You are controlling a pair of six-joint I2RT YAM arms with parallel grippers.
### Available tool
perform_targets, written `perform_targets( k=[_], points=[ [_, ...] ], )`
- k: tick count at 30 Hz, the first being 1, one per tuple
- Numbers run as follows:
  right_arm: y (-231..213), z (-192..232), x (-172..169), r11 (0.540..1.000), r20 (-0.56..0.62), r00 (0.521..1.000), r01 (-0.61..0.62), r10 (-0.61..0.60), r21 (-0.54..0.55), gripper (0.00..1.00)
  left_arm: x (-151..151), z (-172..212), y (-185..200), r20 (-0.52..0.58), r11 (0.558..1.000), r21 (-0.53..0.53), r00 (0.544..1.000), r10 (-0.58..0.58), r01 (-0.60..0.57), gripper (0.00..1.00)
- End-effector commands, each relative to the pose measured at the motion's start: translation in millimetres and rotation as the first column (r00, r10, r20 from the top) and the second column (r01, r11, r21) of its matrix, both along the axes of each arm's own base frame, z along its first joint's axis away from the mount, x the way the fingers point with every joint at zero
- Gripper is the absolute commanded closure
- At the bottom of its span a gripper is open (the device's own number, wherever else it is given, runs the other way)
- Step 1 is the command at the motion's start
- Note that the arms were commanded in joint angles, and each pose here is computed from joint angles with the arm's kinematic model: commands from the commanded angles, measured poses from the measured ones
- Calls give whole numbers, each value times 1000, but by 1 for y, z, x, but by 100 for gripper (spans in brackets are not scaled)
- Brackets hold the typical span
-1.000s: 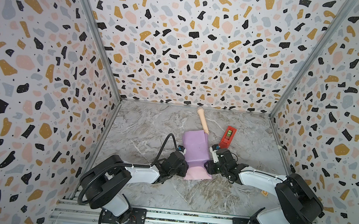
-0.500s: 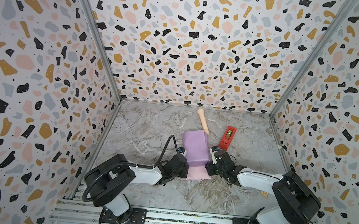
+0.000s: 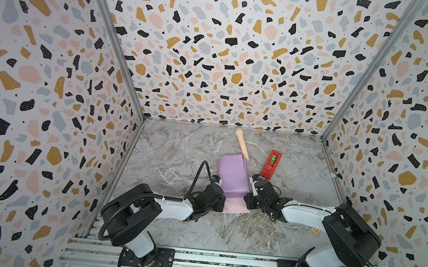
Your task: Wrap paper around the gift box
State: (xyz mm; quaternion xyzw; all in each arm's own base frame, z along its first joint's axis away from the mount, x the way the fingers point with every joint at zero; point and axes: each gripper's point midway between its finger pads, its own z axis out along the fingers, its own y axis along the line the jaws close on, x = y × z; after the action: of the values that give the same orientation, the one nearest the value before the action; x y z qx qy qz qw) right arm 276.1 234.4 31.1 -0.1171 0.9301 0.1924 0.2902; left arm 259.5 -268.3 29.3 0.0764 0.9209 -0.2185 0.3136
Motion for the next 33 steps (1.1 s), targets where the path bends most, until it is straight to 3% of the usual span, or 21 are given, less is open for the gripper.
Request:
perform_targets(
  k=[1,8,18,23,33],
  points=[
    [-1,-1,-3,1000,-5,1000,9,-9,6,66,2,1,-3,12,1000,-2,1000,5,-5,98],
    [3,-9,-10,1000,-30,1000,10,-9,19,65,2,1,-4,9,1000,-1,1000,0,0,100],
    [5,-12,-4,999,-36,998,44,-44,8,82,1,1,-1,8,1000,8,1000,9,-10,100],
    [9,-13,-4,999,-42,998,52,-52,13,86,2,1,-1,9,1000,11,1000,12,-12,100],
    [-4,-11,-21,998,-70,996,59,-58,10,64,2,0,0,8,1000,21,1000,15,-16,100]
  ],
)
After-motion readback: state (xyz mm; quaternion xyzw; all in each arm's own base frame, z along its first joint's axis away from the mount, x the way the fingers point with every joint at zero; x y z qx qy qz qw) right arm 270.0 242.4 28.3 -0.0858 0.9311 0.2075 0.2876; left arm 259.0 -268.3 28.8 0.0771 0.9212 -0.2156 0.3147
